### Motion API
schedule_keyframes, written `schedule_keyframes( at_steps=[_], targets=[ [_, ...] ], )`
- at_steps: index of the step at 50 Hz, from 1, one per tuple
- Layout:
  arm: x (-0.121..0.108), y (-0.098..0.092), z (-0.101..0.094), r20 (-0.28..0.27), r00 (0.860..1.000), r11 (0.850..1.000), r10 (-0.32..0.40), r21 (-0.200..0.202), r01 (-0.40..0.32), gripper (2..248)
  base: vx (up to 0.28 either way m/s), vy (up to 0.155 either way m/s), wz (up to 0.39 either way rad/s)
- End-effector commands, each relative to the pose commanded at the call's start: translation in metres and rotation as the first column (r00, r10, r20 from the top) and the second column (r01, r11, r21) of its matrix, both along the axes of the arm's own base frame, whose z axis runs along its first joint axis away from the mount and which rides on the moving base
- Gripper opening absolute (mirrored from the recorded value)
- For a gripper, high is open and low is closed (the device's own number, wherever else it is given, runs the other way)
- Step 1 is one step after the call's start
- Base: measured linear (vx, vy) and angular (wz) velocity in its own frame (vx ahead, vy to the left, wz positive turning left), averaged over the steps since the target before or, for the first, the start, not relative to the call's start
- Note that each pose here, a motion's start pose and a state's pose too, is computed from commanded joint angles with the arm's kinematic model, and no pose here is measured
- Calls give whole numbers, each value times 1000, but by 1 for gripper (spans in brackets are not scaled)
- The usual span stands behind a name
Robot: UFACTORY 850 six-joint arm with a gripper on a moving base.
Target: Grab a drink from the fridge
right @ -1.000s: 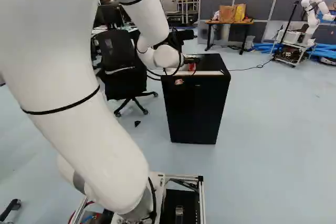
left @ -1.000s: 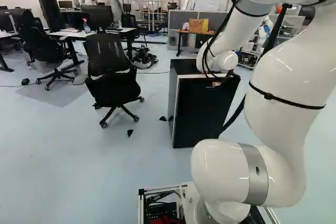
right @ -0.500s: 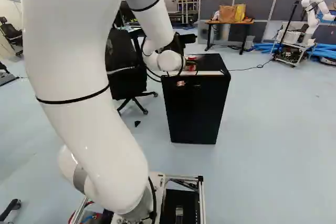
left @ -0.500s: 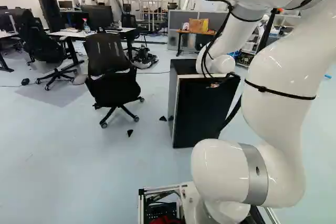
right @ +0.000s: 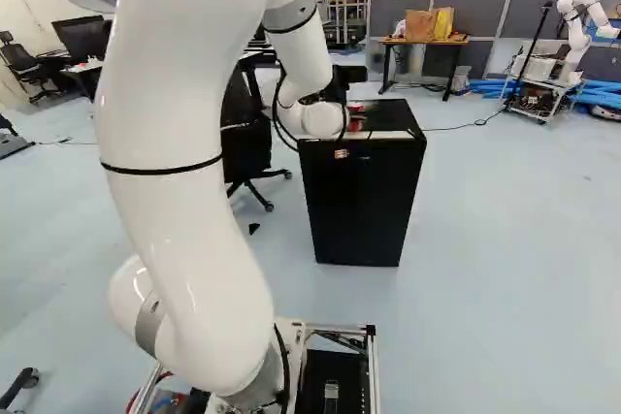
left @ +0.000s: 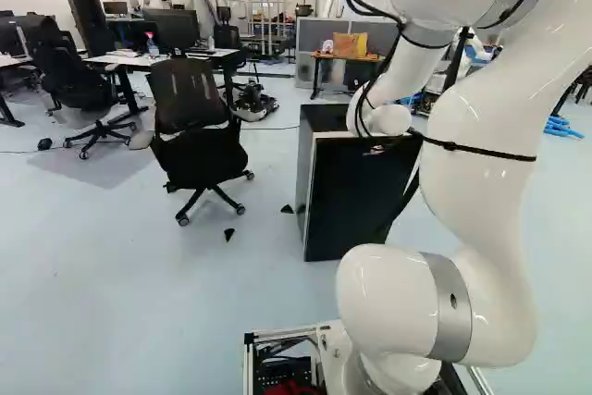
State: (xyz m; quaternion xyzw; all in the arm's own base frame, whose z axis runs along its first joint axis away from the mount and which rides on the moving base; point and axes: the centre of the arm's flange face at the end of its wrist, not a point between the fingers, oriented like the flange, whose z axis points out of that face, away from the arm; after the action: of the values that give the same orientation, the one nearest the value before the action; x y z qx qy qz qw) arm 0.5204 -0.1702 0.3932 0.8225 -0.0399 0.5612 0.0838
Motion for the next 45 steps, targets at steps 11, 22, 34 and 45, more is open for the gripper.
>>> schedule_keyframes(
  at_steps=[11,22,34,45],
  targets=[
    [11,-12,-9,-7,1000,1000,-14,2,14,247,0,0,0],
    [13,-14,-10,-5,1000,1000,-15,2,15,247,0,0,0],
    [13,-14,-10,-5,1000,1000,-15,2,15,223,0,0,0],
    [13,-14,-10,-5,1000,1000,-15,2,15,146,0,0,0]
  ],
)
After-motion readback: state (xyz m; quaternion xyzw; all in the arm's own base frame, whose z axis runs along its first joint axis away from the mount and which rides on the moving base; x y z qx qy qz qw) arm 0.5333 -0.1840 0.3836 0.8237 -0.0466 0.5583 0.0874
